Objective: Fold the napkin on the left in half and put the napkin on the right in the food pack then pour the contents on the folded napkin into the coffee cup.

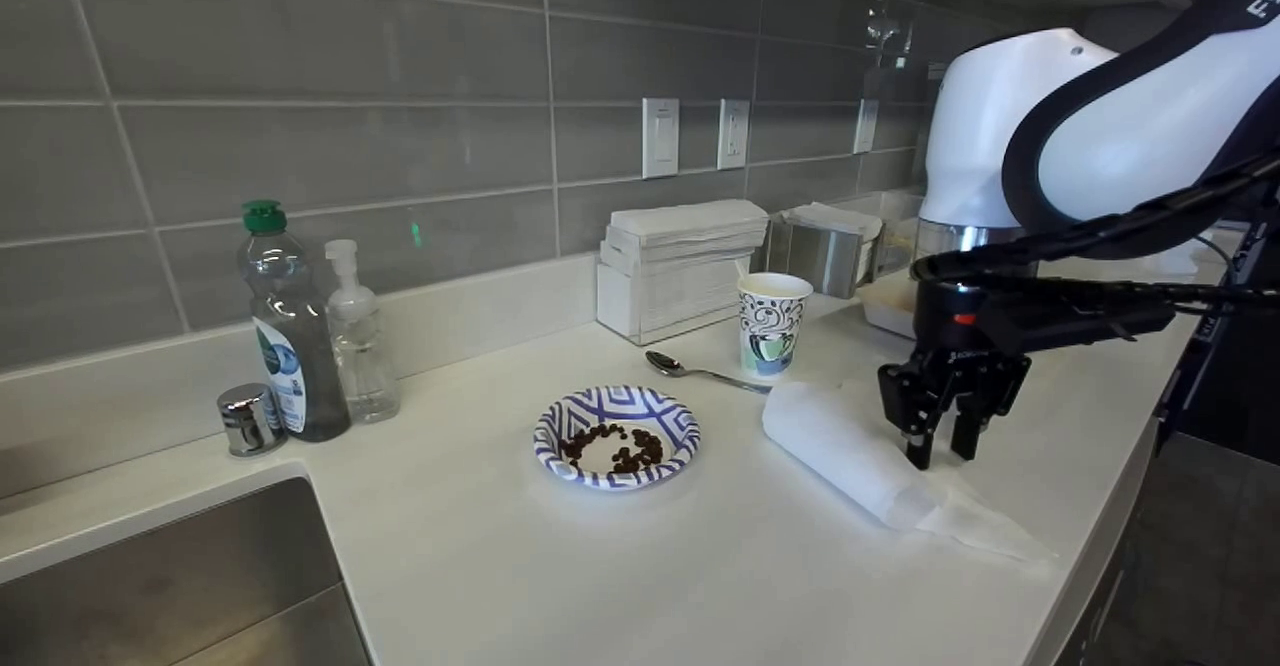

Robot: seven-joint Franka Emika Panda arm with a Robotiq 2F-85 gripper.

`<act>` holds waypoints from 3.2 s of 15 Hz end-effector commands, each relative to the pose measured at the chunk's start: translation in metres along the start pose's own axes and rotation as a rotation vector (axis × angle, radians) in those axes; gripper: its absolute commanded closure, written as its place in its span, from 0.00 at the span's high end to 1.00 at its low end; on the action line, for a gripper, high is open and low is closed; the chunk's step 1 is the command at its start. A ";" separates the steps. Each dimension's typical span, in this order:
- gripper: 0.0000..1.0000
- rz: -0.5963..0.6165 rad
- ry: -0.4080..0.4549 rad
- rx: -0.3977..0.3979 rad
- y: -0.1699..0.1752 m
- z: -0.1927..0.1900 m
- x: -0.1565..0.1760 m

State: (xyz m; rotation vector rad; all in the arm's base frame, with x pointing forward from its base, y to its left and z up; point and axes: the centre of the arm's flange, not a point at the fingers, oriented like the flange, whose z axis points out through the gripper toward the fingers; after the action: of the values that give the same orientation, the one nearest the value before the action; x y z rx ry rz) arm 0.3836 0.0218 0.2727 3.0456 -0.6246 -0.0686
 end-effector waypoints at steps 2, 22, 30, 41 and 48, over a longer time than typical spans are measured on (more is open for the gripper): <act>0.60 -0.020 0.010 0.029 0.004 0.012 -0.013; 0.04 -0.151 0.064 0.191 -0.009 0.019 -0.008; 0.00 -0.199 0.067 0.190 -0.020 0.020 -0.010; 0.00 -0.120 0.116 0.039 -0.005 -0.007 -0.006; 0.00 -0.082 0.113 -0.017 0.004 -0.017 -0.007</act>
State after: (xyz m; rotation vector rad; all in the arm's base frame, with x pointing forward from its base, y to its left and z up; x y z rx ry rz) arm 0.3968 0.0212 0.2816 3.0622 -0.4665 0.1120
